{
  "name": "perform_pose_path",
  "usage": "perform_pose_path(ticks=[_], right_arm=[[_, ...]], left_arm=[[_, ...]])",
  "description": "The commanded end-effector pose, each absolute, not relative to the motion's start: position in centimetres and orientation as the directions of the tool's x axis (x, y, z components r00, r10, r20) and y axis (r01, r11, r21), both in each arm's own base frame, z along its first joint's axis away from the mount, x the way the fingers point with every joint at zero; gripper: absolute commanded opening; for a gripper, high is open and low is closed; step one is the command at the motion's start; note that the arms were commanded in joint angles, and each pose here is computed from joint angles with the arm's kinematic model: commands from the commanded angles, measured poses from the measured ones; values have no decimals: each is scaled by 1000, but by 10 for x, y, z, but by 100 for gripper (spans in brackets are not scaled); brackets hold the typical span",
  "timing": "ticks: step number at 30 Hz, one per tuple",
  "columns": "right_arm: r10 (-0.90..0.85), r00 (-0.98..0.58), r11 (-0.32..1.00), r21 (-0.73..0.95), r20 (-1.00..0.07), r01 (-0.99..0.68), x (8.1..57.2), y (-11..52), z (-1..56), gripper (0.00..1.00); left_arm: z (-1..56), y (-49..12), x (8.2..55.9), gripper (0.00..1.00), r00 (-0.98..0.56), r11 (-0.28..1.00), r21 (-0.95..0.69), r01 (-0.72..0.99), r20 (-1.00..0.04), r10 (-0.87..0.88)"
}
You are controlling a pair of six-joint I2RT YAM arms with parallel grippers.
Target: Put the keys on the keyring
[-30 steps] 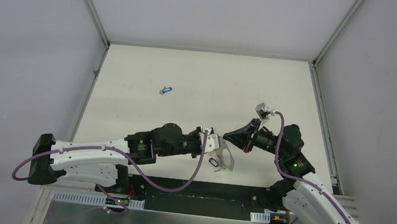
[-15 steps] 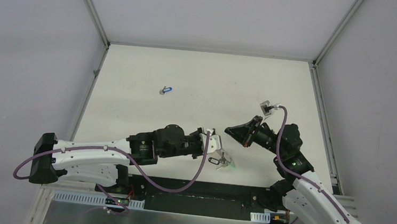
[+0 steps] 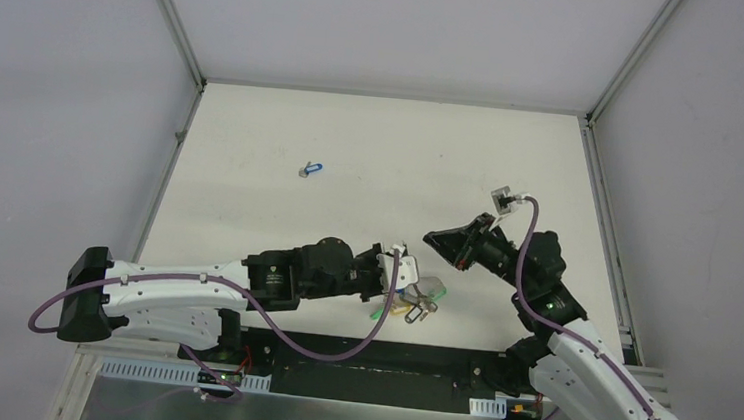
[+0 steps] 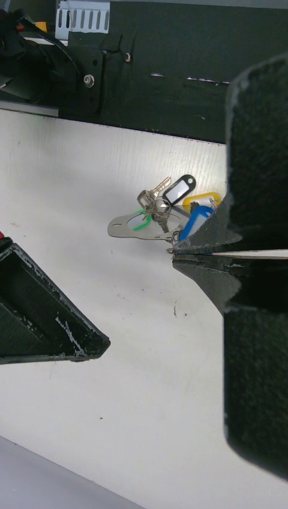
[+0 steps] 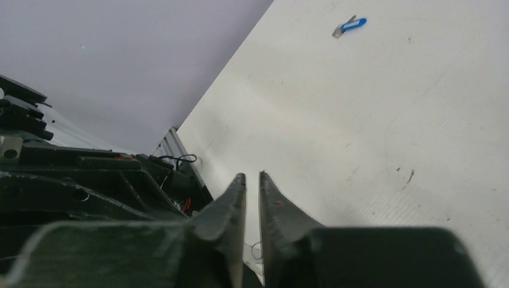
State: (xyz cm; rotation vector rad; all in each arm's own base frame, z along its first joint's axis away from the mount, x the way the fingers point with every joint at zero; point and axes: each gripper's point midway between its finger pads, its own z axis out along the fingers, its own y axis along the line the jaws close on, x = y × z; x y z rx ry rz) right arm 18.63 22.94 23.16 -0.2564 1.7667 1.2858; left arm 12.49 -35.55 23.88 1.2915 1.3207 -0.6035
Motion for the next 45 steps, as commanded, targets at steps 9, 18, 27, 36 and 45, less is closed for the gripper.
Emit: perform_pose_path(ticks=[9, 18, 27, 36, 45], right_arm=[[31, -407, 356, 391, -913, -849, 156, 232, 213, 75], [-111, -290, 145, 274, -950, -951, 124, 237, 196, 72], [-166, -226, 77, 216, -960, -973, 130, 244, 187, 61], [-144, -173, 39, 169, -974, -985, 137, 253, 196, 48], [-133, -134, 5, 135, -982, -991, 136, 261, 198, 38]], left_arm=[[262, -350, 133, 0, 190, 371, 281, 885, -946, 263], [263, -349, 135, 0, 189, 382, 282, 880, -946, 264], [261, -347, 134, 0, 188, 376, 286, 881, -943, 277], [260, -347, 134, 0, 185, 375, 283, 883, -943, 278], [260, -347, 134, 0, 184, 371, 283, 884, -942, 281]])
